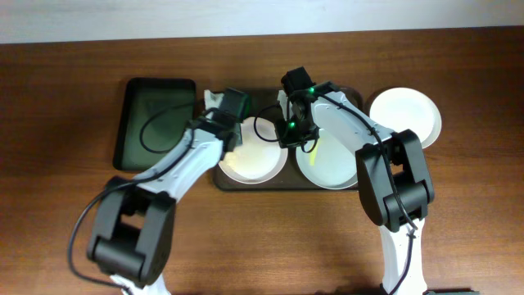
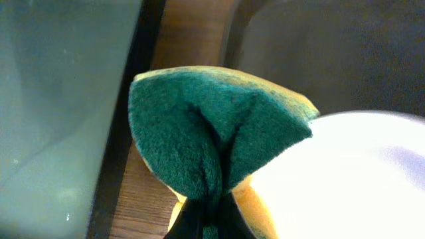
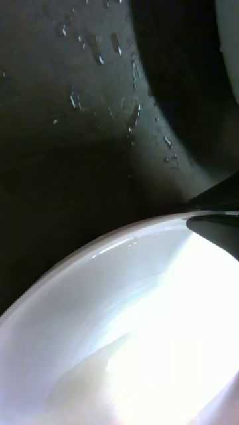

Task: Clean dirty plates on tray and stack at the side
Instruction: 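Scrub the plate with the sponge while right gripper holds it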

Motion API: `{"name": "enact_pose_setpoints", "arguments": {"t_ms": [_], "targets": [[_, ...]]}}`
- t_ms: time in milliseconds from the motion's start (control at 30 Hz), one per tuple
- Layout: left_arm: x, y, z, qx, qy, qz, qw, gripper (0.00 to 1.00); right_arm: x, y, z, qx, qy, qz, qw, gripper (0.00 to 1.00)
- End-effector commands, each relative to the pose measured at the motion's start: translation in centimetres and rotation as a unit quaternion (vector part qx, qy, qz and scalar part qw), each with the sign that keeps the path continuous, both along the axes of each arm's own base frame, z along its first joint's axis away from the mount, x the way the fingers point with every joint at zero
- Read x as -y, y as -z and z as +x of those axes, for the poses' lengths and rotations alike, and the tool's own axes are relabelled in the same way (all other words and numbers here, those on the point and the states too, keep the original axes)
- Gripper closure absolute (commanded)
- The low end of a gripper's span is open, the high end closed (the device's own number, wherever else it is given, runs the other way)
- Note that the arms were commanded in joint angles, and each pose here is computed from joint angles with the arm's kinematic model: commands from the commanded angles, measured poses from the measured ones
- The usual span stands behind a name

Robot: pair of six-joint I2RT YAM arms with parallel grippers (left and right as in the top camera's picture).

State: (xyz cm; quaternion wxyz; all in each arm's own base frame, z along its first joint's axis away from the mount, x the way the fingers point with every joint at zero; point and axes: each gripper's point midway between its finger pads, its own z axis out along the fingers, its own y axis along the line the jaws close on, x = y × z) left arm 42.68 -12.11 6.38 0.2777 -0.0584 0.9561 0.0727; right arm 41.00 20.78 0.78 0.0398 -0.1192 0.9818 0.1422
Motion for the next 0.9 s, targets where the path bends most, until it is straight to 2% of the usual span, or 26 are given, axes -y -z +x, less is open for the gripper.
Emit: {"name": "enact_pose_setpoints", "arguments": {"t_ms": [0,133,533,600,700,733,867], "targets": [[4.5,-1.1,-0.7,-0.021,0.062,-0.129,0.989,1.00,1.6,1.0,-0.4,-0.004,0.000,-0.033,0.999,0.96],[7.6,-1.3,-1.6,-0.045,0.106,-0.202,0.973,1.00,1.6,1.0,-0.4,-0.004,0.000,-0.033,0.999,0.96],[6.4,5.3,-2.4,-0.107,0.081,-0.157,0.978,1.00,1.6,1.0,-0.4,-0.005,0.001,-0.033,0.999,0.96],[5.4,6.4,-2.4,-0.112,0.067,-0.129,0.983,1.00,1.6,1.0,-0.4,-0.005,0.001,-0.033,0.999,0.96],[2.4,7.5,-2.4,-0.113,0.034,-0.052,0.992,1.00,1.6,1.0,-0.4,-0.005,0.001,-0.033,0.999,0.96],[0.3,7.5,-2.5,-0.108,0.013,0.003,0.994,1.00,1.6,1.0,-0.4,-0.005,0.001,-0.033,0.999,0.96],[-3.9,5.6,-2.1,-0.078,-0.029,0.118,0.990,1.00,1.6,1.0,-0.5,-0.006,0.001,-0.033,0.999,0.96]]}}
